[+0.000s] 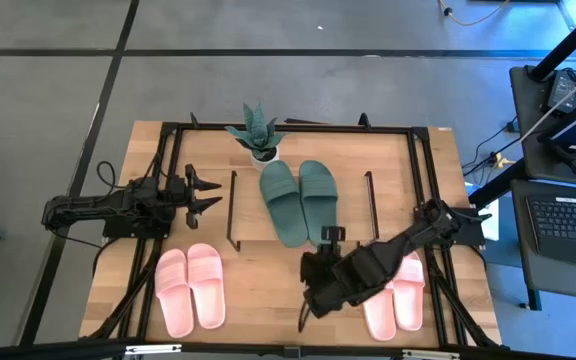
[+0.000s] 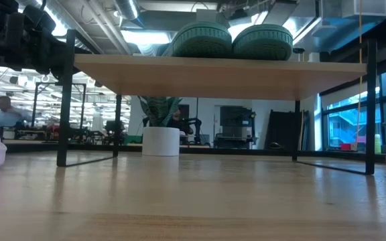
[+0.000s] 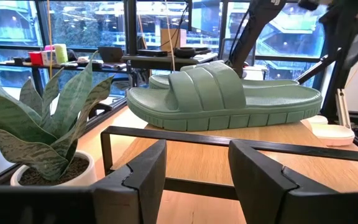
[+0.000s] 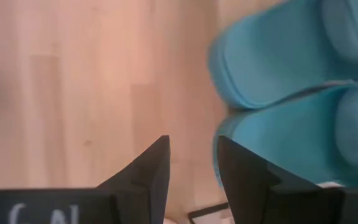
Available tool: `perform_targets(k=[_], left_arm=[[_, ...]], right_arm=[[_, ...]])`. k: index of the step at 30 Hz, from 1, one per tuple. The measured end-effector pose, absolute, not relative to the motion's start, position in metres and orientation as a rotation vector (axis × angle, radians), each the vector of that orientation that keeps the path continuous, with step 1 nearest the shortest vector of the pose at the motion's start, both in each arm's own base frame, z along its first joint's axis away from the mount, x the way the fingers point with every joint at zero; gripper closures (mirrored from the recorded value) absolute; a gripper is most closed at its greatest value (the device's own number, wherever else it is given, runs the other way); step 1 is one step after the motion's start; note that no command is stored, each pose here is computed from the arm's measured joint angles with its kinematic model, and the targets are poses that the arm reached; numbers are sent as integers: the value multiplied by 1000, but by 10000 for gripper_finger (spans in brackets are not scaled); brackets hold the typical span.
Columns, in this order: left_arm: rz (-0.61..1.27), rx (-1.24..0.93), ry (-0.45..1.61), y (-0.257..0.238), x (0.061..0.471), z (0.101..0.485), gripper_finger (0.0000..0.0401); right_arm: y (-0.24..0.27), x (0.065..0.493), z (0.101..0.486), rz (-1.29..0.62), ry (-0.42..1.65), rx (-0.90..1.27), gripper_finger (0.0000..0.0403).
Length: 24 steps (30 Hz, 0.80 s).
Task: Pick and place slides into the shelf
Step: Put the blue slide on the shelf
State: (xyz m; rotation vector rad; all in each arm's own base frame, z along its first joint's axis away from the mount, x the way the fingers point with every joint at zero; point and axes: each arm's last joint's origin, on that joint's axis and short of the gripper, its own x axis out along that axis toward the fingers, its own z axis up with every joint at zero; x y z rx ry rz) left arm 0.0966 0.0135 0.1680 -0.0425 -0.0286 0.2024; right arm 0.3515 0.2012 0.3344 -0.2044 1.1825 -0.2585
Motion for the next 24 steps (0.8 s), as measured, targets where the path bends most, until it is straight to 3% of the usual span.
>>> perform_targets(k=[10, 17, 24], left_arm=[[202, -42, -29, 13, 97, 168, 235], [202, -41, -29, 13, 97, 168, 235], [202, -41, -29, 13, 97, 168, 235]], right_arm=[[178, 377, 286, -343, 1225, -174, 269], [160, 386, 284, -380, 1220, -139, 269], [161, 399, 287, -290, 1136, -176, 269]])
